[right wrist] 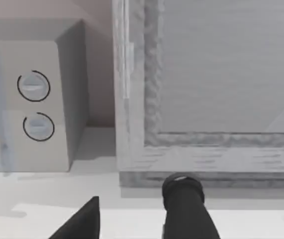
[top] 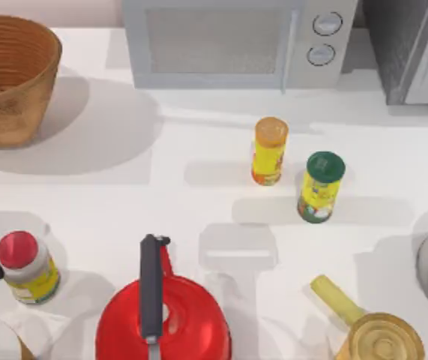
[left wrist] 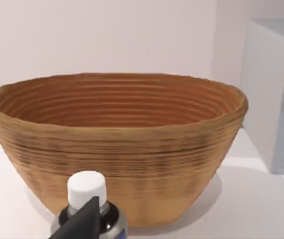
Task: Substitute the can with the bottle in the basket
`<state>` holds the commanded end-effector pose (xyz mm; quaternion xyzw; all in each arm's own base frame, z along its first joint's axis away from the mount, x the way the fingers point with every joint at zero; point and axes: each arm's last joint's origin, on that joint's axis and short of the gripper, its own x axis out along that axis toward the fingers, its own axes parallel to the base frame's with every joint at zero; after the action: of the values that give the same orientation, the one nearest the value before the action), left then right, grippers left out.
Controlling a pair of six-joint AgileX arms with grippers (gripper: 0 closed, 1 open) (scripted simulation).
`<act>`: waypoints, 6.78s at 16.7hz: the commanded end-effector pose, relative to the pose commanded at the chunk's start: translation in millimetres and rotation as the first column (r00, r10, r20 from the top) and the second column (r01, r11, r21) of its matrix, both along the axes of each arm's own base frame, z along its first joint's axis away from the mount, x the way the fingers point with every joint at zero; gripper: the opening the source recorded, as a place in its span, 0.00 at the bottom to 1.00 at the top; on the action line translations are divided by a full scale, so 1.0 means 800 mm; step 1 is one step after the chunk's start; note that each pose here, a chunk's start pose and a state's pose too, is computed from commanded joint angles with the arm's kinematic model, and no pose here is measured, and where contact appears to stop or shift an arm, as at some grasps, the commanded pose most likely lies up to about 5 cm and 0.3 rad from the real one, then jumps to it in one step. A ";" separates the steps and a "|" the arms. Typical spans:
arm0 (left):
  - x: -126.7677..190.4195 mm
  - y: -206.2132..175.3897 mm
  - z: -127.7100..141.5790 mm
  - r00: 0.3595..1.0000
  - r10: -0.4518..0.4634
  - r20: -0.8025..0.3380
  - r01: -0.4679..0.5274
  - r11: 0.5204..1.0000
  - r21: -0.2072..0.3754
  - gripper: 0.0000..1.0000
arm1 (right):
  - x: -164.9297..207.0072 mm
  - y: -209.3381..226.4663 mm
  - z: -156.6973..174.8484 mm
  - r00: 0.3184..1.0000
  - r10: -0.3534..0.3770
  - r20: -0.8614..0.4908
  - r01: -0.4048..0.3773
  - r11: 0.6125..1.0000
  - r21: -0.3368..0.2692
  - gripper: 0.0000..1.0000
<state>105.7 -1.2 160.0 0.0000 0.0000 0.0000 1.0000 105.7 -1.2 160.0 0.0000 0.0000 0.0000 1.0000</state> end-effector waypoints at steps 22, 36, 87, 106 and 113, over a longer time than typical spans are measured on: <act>0.178 0.017 0.224 0.758 -0.011 -0.652 0.027 1.000 0.015 1.00 | 0.000 0.000 0.000 1.000 0.000 0.000 0.000 1.000 0.000 1.00; 0.466 0.070 0.121 0.252 -0.040 -0.967 0.028 0.999 -0.033 1.00 | 0.000 0.000 0.000 1.000 0.000 0.000 0.000 1.000 0.000 1.00; 0.501 0.081 -0.007 0.121 -0.048 -0.992 0.007 0.999 -0.047 0.00 | 0.000 0.000 0.000 1.000 0.000 0.000 0.000 1.000 0.000 1.00; 0.126 0.015 0.187 0.838 0.013 -0.546 0.002 1.000 0.026 0.00 | 0.000 0.000 0.000 1.000 0.000 0.000 0.000 1.000 0.000 1.00; 0.007 0.002 0.056 0.985 0.007 -0.171 -0.004 1.000 0.016 0.00 | 0.000 0.000 0.000 1.000 0.000 0.000 0.000 1.000 0.000 1.00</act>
<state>111.6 0.6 204.9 0.0077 0.0858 0.0026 0.9963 105.7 -1.2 160.0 0.0000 0.0000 0.0000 1.0000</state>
